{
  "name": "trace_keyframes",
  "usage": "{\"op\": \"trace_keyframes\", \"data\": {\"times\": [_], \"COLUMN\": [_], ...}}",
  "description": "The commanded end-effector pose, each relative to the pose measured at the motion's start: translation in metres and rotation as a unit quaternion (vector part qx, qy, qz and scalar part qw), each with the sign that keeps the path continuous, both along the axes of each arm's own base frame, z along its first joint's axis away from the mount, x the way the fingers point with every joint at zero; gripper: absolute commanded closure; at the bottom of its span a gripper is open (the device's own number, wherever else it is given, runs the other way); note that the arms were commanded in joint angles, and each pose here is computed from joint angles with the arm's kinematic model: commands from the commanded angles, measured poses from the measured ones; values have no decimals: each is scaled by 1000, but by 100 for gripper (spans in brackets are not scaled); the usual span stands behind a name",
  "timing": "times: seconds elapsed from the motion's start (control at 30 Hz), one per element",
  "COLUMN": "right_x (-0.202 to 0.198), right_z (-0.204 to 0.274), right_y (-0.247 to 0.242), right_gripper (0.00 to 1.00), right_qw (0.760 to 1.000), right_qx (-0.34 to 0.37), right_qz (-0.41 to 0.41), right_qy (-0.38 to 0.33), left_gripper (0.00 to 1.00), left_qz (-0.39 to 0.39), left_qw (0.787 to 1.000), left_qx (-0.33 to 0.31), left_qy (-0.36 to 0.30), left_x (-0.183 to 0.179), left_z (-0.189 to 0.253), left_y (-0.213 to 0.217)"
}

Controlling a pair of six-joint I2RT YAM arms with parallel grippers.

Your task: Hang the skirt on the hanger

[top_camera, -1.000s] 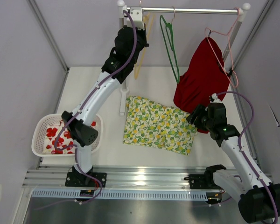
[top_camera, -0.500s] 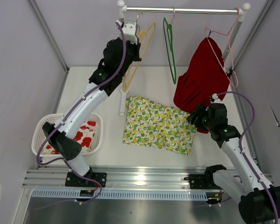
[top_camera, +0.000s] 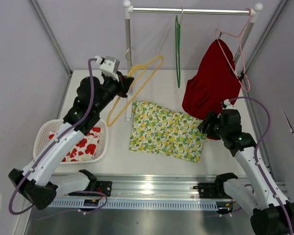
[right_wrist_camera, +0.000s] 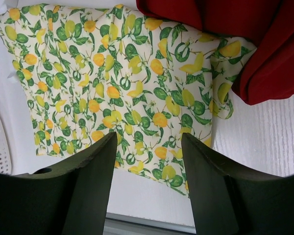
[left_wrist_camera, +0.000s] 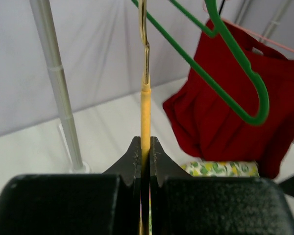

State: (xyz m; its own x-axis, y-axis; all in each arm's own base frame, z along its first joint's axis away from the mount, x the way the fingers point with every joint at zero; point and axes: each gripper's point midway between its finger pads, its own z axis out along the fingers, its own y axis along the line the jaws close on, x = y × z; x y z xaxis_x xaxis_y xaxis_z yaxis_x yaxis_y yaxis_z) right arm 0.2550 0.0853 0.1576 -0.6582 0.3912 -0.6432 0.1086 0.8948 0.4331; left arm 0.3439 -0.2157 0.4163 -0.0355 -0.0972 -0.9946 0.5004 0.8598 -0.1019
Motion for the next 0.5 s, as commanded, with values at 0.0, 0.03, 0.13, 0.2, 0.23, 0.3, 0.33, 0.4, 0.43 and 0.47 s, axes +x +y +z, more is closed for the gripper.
{"op": "trace_keyframes", "data": {"times": [0.0, 0.03, 0.13, 0.2, 0.23, 0.3, 0.33, 0.4, 0.43, 0.47], "right_x": [-2, -4, -9, -12, -13, -15, -15, -17, -18, -18], "right_z": [33, 36, 46, 49, 50, 51, 51, 51, 52, 54], "right_y": [-4, -4, -3, -2, -1, 1, 2, 4, 5, 6], "right_gripper": [39, 39, 39, 39, 39, 40, 40, 40, 40, 40], "right_qw": [999, 999, 999, 999, 999, 999, 999, 999, 999, 999], "right_qx": [-11, -12, -9, -5, -4, -4, -4, -7, -6, -6], "right_qz": [6, 8, 12, 16, 17, 23, 23, 27, 28, 29], "right_qy": [-29, -30, -35, -34, -34, -31, -29, -27, -26, -29], "left_gripper": [100, 100, 100, 100, 100, 100, 100, 100, 100, 100], "left_qz": [-101, -117, -169, -187, -189, -202, -218, -245, -275, -291], "left_qw": [994, 991, 981, 976, 974, 969, 963, 955, 944, 936], "left_qx": [-42, -41, -49, -53, -51, -62, -68, -87, -92, -105], "left_qy": [29, 45, 81, 94, 116, 126, 144, 141, 155, 167], "left_x": [-42, -49, -76, -90, -94, -103, -112, -120, -131, -137], "left_z": [-20, -38, -68, -85, -110, -117, -129, -133, -144, -146], "left_y": [-12, -15, -22, -22, -22, -23, -24, -31, -37, -43]}}
